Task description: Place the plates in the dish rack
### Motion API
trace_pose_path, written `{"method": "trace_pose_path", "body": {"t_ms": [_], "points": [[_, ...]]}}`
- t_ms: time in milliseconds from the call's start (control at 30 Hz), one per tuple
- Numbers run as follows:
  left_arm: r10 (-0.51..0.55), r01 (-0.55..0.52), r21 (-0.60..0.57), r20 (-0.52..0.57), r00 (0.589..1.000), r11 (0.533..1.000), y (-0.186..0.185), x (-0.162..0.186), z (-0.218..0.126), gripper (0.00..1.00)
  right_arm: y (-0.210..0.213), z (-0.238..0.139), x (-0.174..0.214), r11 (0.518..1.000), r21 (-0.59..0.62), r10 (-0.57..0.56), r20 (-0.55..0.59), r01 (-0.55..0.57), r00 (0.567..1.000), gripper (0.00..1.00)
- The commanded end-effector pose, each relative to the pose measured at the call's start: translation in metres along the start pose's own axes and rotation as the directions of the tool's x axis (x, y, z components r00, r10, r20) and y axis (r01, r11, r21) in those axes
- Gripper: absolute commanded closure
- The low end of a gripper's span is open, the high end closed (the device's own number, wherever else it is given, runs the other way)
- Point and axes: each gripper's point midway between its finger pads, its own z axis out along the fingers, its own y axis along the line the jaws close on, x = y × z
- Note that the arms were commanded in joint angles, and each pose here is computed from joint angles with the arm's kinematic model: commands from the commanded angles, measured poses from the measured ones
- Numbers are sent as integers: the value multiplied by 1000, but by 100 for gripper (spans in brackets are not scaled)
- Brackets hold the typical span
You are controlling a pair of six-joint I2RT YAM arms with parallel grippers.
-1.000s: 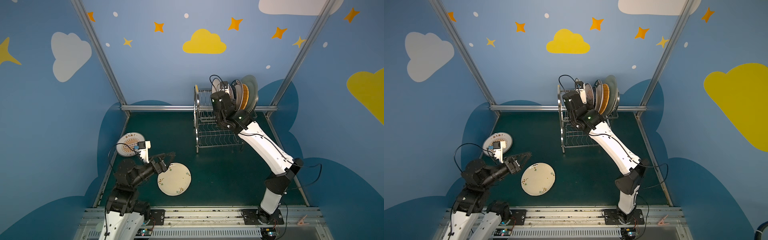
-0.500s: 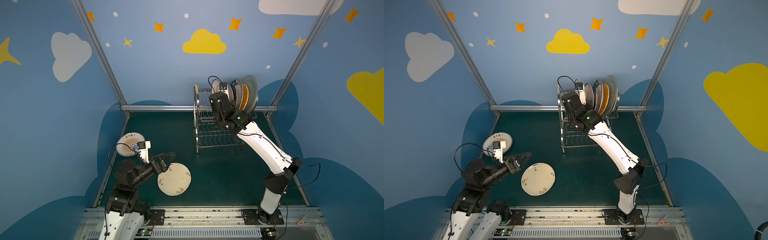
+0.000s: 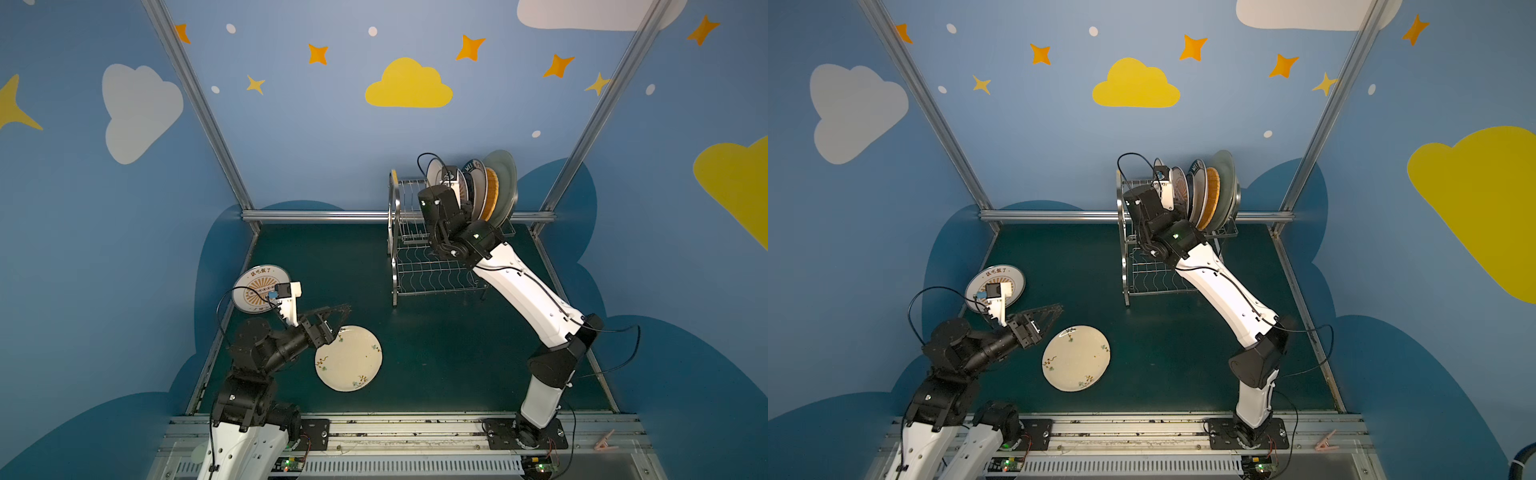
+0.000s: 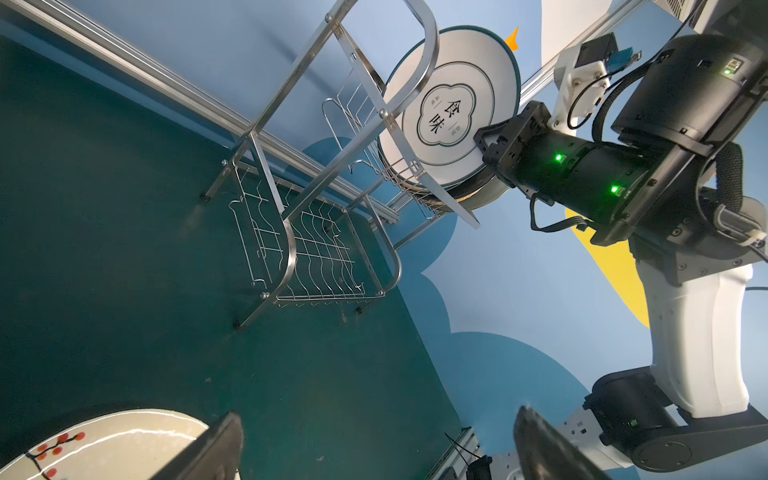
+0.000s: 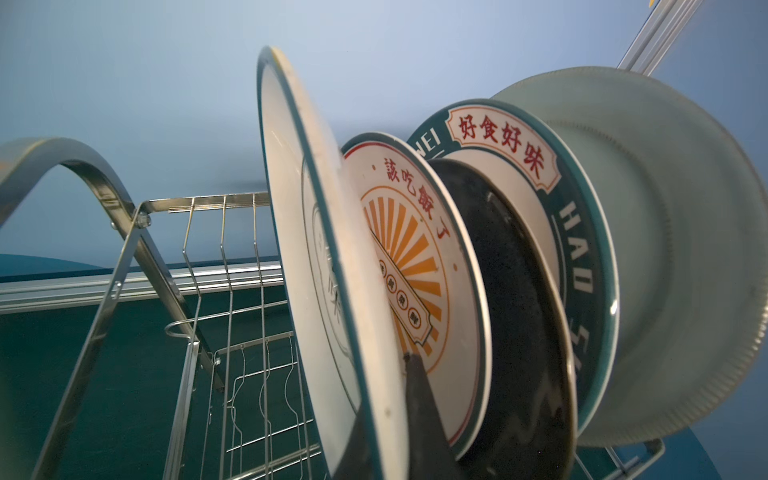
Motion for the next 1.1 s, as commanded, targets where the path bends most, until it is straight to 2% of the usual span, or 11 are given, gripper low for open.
{"method": "trace_pose_path", "body": {"t_ms": [0,800,933,1067], "points": [[12,-12,1,12,1000,1000,1,-2,0,0,-11,2,5,999,38,-24,-12,24,1000,100],[12,-12,-1,17,1000,1000,1,-3,-1,0,-15,0,23,1000,6,-20,-74,21,997,100],[12,-12,-1,16,1000,1000,1,-2,0,0,-16,-1,22,1000,-1,-27,-66,27,997,94],[11,-11,-2,15,1000,1000,1,-2,0,0,-14,0,18,999,-35,-35,-54,33,998,94]]}}
